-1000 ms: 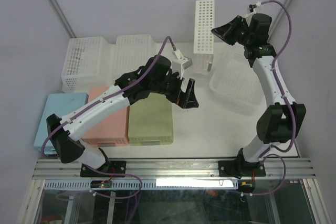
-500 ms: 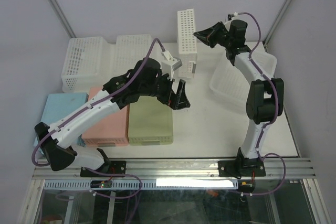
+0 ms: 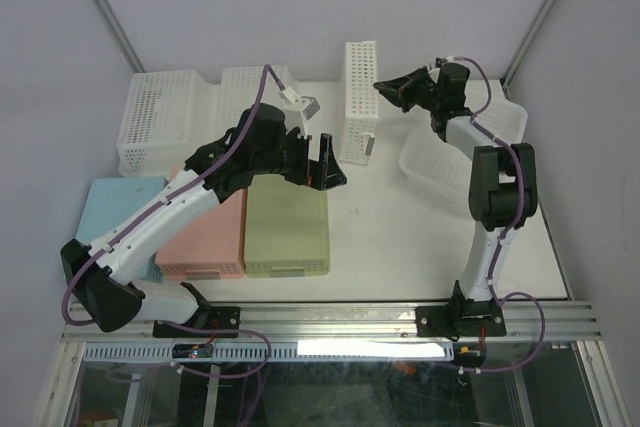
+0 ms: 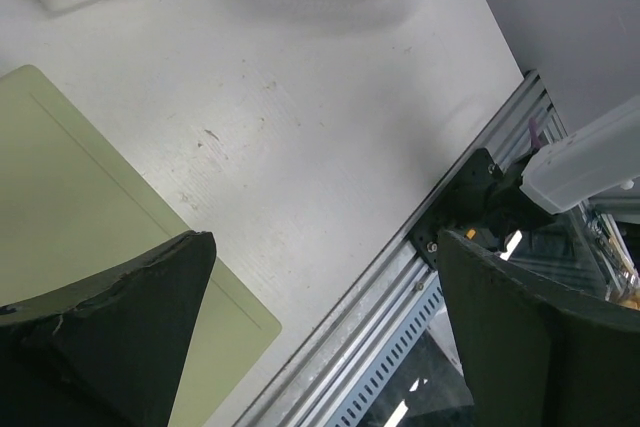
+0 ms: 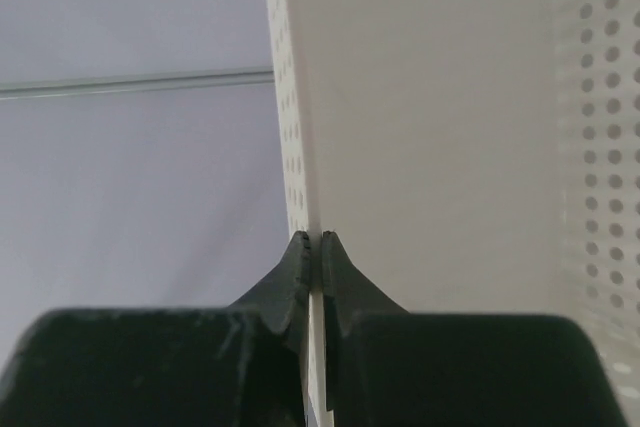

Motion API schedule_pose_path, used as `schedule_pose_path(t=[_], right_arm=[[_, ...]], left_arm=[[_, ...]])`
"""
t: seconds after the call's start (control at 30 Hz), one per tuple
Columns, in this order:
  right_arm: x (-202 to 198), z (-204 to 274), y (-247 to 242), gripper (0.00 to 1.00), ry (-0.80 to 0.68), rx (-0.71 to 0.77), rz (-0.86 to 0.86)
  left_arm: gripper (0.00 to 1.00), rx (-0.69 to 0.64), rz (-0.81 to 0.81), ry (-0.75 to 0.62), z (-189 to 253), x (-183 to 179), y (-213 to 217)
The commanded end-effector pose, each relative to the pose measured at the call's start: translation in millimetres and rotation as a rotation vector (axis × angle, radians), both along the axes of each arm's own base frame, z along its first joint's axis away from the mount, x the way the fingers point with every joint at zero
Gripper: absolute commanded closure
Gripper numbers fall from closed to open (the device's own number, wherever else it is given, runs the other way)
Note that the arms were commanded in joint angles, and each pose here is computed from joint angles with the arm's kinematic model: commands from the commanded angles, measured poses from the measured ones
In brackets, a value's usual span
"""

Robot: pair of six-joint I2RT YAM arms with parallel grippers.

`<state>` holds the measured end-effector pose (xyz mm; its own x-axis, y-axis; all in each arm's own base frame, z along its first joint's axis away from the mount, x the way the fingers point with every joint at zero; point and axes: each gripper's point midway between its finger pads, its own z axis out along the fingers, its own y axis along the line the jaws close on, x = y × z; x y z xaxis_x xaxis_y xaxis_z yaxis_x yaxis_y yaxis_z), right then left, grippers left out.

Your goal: Turn the large container upside down

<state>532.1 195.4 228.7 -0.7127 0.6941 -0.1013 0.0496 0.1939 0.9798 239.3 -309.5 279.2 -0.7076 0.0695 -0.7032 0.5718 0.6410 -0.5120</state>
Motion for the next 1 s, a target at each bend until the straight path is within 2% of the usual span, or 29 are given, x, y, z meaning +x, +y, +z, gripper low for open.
schedule_pose_path(t=[0.0, 0.3, 0.53, 0.6, 0.7, 0.77, 0.83, 0.97], right_arm=[[-4.5, 13.3, -15.2, 1.00, -0.050, 0.024, -0.004], [-18.6, -41.4, -62.9, 1.00, 0.134, -0.205, -0.098], [-15.5, -55.4, -76.0, 0.64, 0.181, -0.342, -0.116], [-13.4, -53.8, -75.3, 0.60, 0.178, -0.382, -0.102], [-13.0, -47.4, -74.2, 0.48, 0.151, -0.495, -0.080], [-14.5, -42.7, -79.0, 0.37, 0.152, -0.604, -0.094], [-17.4, -38.6, -85.7, 0.34, 0.152, -0.684, -0.114], [-23.9, -31.5, -93.2, 0.33, 0.148, -0.742, -0.131]], left_arm=[[0.01, -0.085, 0.006, -0.059, 28.5, 1.7, -1.9], [0.01, -0.097, -0.006, -0.038, 22.7, 3.3, -7.6], [0.01, -0.111, 0.007, -0.045, 26.9, 5.9, -8.7], [0.01, -0.111, 0.011, -0.048, 28.1, 7.4, -9.0], [0.01, -0.110, 0.007, -0.042, 26.5, 8.0, -11.0], [0.01, -0.109, 0.005, -0.041, 25.9, 8.2, -11.5], [0.01, -0.107, 0.003, -0.040, 24.9, 9.1, -12.5], [0.01, -0.098, -0.001, -0.025, 18.9, 13.0, -17.0]])
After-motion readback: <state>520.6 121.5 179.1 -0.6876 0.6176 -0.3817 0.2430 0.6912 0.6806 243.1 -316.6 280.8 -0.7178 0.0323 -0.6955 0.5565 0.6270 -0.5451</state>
